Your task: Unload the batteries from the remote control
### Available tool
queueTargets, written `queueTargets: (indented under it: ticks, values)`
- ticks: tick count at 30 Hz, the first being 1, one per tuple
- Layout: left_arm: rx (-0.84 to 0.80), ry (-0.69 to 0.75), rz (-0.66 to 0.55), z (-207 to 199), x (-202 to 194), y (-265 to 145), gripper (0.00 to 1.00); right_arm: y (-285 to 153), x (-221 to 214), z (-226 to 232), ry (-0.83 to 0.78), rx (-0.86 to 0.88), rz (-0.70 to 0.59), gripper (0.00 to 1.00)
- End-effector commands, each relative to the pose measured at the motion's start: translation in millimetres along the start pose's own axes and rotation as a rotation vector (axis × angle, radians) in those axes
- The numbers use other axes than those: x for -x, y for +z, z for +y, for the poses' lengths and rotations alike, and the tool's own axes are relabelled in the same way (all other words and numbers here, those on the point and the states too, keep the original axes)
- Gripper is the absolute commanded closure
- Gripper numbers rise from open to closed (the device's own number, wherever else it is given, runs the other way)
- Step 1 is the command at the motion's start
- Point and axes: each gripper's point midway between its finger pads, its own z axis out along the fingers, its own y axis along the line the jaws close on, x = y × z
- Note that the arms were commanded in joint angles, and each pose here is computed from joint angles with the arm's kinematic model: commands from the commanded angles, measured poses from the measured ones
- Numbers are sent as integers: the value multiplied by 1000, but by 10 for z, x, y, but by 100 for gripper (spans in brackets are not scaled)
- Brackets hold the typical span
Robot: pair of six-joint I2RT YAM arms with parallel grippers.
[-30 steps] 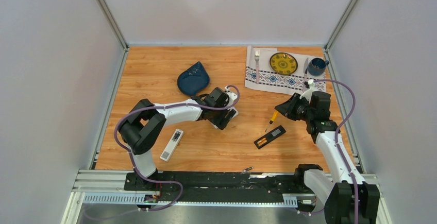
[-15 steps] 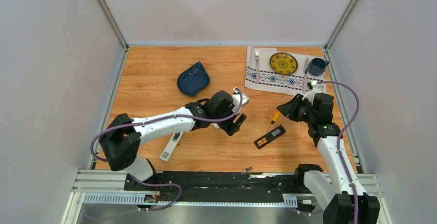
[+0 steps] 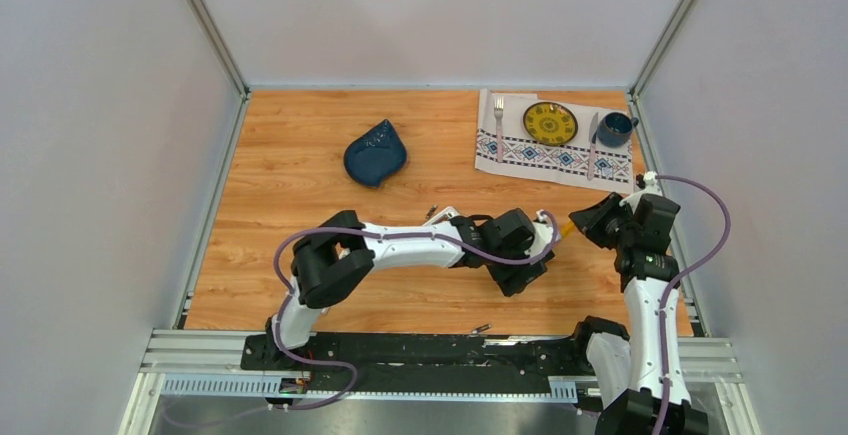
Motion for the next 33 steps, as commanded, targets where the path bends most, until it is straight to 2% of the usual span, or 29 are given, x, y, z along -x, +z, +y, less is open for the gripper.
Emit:
queueTargets:
  ticks: [1, 9, 11, 12, 13, 16, 21, 25, 27, 32, 33]
  values:
    - [1, 46, 37, -94, -1, 185, 20, -33, -7, 48, 12, 26, 8, 100]
    - [195, 66, 113, 244, -269, 313, 27, -30, 32, 146, -2, 79, 8, 100]
    - [209, 75, 117, 276, -312, 306, 32, -28, 26, 158, -2, 88, 10, 100]
    - [208, 74, 122, 285, -337, 305, 37, -26, 22, 158, -3, 89, 11, 100]
    - [208, 72, 122, 289, -342, 290, 50, -19, 9, 152, -1, 90, 16, 100]
    - [191, 47, 122, 292, -411, 260, 74, -9, -8, 167, 3, 102, 22, 100]
    - [173, -62, 101, 456, -688, 175, 77, 30, -32, 170, 12, 118, 35, 100]
    - [215, -140, 75, 655, -820, -86, 78, 75, -74, 178, 25, 136, 56, 100]
    - [238, -159, 96, 713, -1021, -172, 78, 116, -101, 179, 42, 147, 66, 100]
    - [260, -232, 105, 679, -1346, -393, 76, 203, -199, 254, 41, 166, 106, 100]
    - [262, -247, 97, 676, -1367, -431, 72, 225, -200, 275, 36, 174, 105, 100]
